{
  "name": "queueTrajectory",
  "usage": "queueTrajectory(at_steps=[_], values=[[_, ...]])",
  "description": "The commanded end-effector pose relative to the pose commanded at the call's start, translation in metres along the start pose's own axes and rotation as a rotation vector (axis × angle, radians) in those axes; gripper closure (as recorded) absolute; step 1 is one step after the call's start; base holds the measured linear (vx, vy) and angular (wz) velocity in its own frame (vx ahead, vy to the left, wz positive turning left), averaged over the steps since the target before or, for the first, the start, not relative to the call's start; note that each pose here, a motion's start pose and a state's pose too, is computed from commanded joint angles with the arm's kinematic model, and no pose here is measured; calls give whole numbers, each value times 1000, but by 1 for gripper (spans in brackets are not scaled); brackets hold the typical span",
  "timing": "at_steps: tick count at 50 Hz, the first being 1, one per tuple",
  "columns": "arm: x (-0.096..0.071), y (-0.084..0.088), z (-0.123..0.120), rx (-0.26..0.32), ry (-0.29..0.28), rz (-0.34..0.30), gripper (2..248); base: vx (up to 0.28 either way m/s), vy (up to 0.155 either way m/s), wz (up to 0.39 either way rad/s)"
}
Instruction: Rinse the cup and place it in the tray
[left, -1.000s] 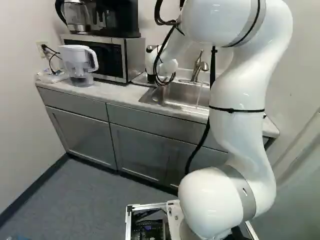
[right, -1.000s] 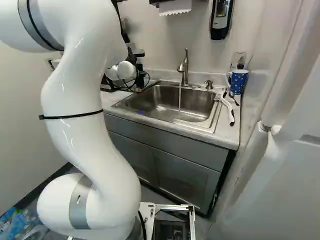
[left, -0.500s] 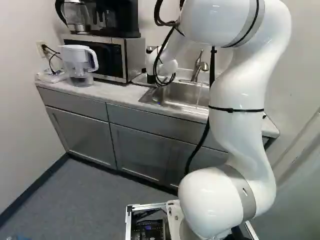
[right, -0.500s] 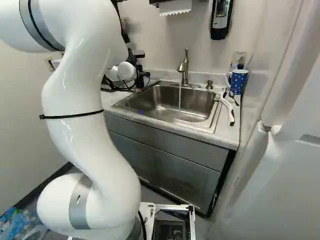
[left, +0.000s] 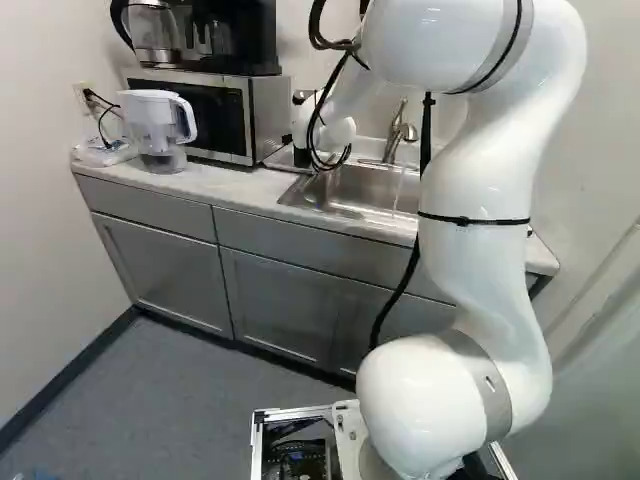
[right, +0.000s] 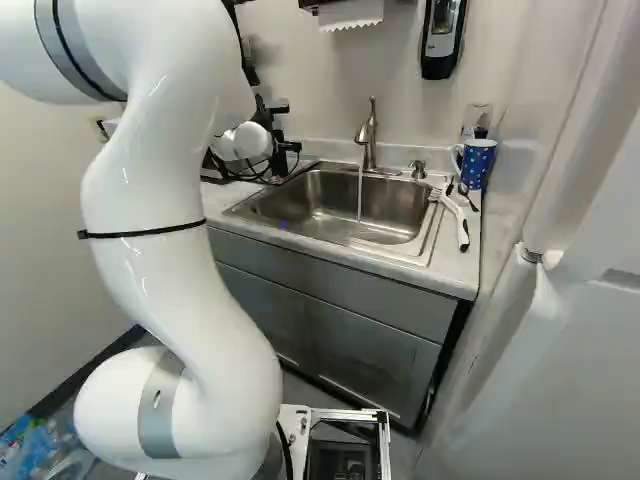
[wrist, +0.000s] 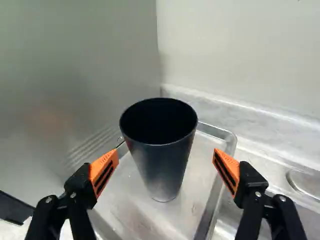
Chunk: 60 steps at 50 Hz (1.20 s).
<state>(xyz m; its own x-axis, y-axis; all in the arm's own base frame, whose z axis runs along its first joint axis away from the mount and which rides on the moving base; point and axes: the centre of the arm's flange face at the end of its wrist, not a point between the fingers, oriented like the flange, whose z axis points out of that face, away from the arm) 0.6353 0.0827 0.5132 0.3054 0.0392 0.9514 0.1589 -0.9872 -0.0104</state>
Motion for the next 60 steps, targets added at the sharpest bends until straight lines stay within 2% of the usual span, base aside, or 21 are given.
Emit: queueTrajectory(at_steps=[60], values=[[63, -1, -27, 0, 115, -4, 3, 0, 0, 0]])
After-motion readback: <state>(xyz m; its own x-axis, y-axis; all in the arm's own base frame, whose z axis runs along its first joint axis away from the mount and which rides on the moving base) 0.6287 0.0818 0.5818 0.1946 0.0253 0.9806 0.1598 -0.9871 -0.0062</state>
